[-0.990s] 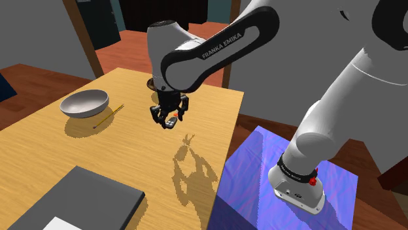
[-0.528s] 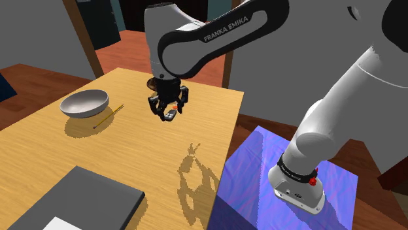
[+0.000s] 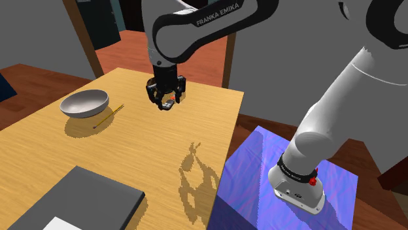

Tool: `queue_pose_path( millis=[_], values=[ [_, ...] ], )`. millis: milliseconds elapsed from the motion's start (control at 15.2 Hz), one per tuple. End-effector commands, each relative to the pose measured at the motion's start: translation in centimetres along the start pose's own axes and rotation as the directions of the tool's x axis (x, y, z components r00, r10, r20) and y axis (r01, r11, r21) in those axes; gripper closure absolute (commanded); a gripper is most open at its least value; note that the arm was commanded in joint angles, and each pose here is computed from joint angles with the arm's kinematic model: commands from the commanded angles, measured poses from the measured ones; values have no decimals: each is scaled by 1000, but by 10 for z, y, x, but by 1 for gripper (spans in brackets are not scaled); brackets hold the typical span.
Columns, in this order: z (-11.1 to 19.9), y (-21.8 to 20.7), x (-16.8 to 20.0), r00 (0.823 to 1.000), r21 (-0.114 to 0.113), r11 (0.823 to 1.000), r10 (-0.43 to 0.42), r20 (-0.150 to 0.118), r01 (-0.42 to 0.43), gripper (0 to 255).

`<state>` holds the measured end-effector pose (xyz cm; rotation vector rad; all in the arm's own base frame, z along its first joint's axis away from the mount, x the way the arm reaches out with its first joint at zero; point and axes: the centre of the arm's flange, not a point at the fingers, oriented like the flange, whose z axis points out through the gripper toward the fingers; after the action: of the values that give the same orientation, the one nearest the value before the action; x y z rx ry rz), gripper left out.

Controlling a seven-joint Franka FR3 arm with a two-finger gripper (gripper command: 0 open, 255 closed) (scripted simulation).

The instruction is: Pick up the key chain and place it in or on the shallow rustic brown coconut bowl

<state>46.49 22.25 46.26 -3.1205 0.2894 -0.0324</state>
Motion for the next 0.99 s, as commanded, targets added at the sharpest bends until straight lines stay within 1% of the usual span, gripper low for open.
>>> queue_pose_path(
  millis=[0,924],
  values=[
    [-2,8,26,1000,0,1000,0,0,0,255],
    [-6,70,201,1000,0,1000,0,0,0,255]
  ],
)
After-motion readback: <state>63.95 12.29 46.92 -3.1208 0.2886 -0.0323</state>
